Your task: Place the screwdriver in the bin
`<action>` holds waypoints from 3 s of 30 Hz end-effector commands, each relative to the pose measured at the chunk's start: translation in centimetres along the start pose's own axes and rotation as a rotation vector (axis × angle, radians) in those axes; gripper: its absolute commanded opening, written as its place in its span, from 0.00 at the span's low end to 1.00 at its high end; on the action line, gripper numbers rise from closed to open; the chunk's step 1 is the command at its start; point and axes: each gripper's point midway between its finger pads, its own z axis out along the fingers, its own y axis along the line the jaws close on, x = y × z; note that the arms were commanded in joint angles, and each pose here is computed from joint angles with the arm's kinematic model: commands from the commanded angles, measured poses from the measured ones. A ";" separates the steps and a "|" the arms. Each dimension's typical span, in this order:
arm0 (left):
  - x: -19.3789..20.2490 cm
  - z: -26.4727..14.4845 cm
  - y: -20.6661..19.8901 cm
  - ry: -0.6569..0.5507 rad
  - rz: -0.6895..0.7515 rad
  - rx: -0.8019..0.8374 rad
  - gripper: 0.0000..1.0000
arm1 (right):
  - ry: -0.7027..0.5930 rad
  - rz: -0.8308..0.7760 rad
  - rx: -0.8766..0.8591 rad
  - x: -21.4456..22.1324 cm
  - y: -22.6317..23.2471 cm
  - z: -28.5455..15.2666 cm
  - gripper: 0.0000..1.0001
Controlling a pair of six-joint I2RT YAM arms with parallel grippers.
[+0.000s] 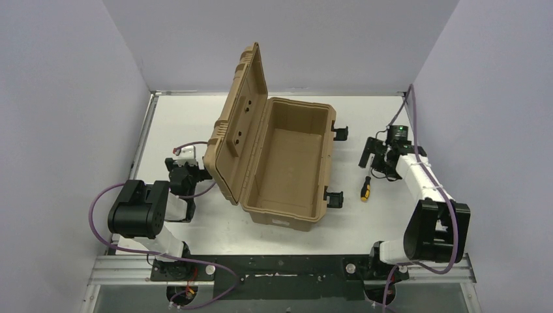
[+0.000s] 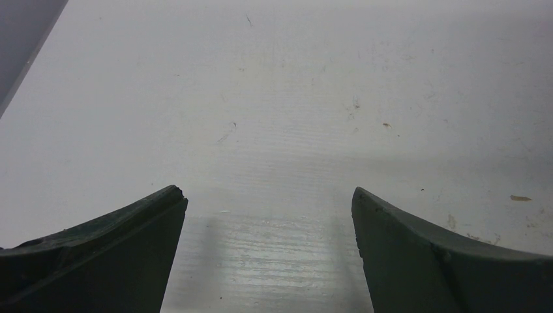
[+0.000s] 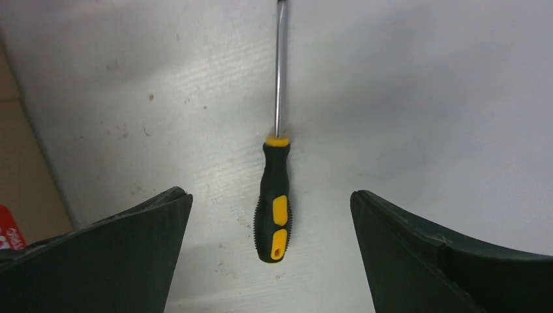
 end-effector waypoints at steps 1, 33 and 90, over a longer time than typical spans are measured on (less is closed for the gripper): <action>-2.2 0.5 -0.1 -0.074 -0.016 0.004 0.97 | 0.096 -0.023 0.075 3.4 -0.2 1.6 0.96; -2.2 0.5 -0.1 -0.072 -0.016 0.004 0.97 | 0.032 -0.059 0.019 -3.5 2.2 -5.3 0.00; -2.2 0.5 -0.2 -0.074 -0.017 0.005 0.97 | -0.059 -0.346 -0.340 2.9 31.8 -6.3 1.00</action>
